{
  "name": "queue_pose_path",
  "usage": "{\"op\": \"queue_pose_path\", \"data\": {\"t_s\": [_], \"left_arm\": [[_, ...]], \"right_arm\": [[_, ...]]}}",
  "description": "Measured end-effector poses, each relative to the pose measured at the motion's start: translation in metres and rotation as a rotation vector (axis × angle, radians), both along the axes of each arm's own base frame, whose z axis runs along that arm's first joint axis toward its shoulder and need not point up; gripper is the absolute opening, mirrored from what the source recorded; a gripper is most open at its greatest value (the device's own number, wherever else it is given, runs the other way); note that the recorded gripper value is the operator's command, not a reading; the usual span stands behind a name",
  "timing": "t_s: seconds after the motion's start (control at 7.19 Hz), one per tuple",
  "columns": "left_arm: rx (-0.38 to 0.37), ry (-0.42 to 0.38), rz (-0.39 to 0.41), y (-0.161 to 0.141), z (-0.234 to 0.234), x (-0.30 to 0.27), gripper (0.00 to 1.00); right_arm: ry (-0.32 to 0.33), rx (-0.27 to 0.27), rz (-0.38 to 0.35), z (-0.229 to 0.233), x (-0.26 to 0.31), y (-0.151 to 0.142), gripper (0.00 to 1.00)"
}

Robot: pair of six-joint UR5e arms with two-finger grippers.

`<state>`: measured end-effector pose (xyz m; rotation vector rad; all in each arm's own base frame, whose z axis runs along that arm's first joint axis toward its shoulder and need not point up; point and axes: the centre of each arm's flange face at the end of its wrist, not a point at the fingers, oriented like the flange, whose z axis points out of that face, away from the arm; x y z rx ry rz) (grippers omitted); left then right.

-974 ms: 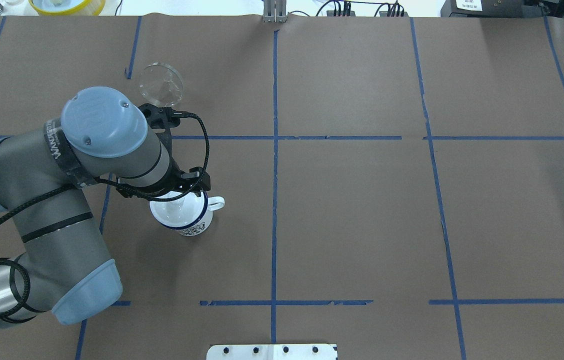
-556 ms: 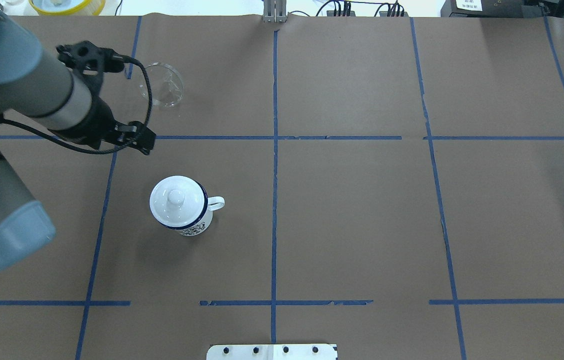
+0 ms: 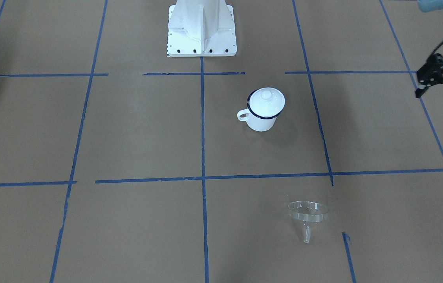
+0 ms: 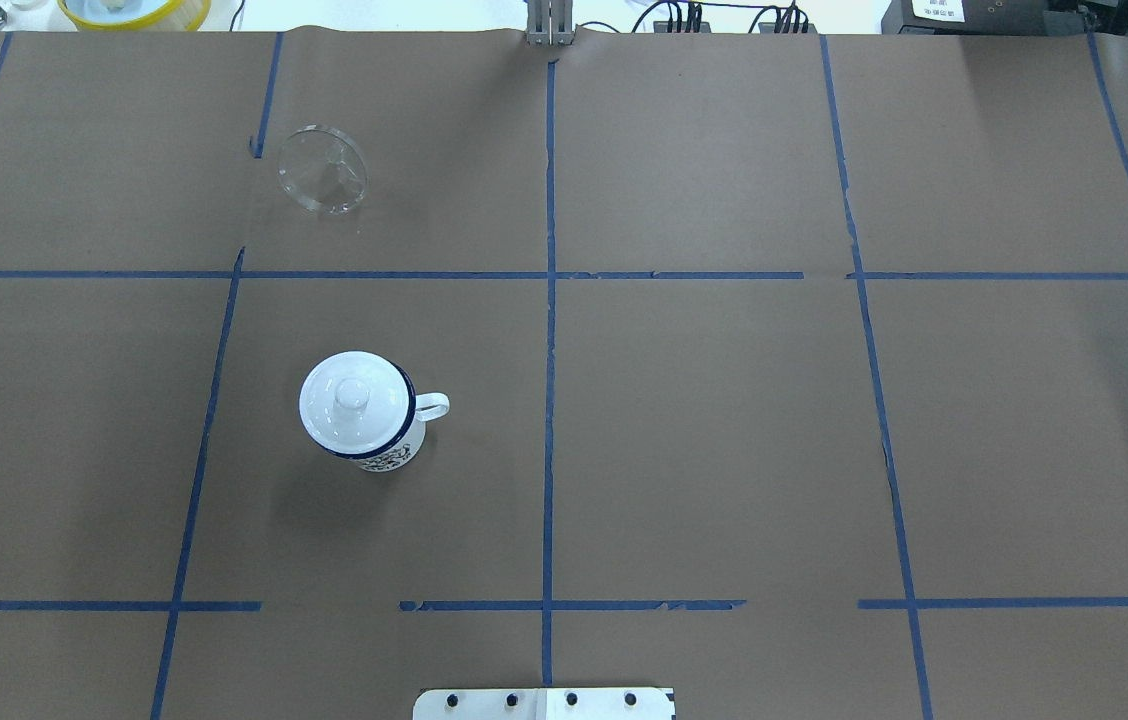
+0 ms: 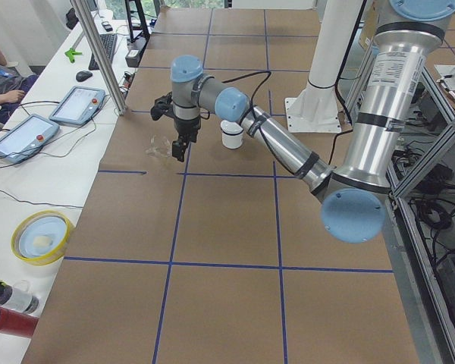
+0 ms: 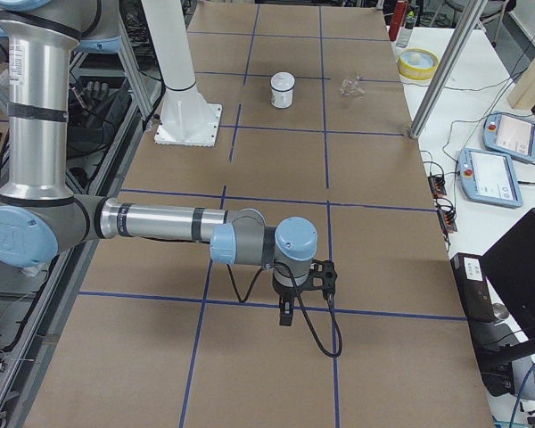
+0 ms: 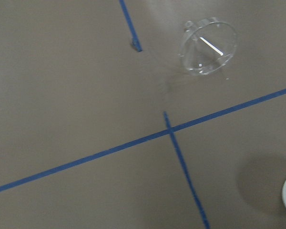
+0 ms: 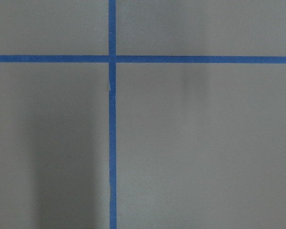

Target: Remove funnel from cup

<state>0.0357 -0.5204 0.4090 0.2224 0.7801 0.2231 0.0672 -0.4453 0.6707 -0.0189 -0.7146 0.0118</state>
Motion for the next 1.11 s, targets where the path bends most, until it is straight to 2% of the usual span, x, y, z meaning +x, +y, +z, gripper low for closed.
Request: {"op": "queue_pose_path", "data": {"t_s": [0.28, 0.56, 0.83, 1.11], "left_arm": [[-0.168, -0.003, -0.079, -0.002, 0.105, -0.061, 1.0], [-0.238, 0.007, -0.138, 0.013, 0.172, -0.096, 1.0], [-0.21, 0.045, -0.139, 0.058, 0.219, -0.105, 1.0], [-0.198, 0.06, -0.139, 0.073, 0.23, -0.106, 1.0]], "right_arm": [[0.0, 0.001, 0.0, -0.001, 0.0, 0.0, 1.0], [0.0, 0.001, 0.0, 0.0, 0.0, 0.0, 1.0], [0.0, 0.001, 0.0, 0.0, 0.0, 0.0, 1.0], [0.0, 0.001, 0.0, -0.001, 0.0, 0.0, 1.0]]}}
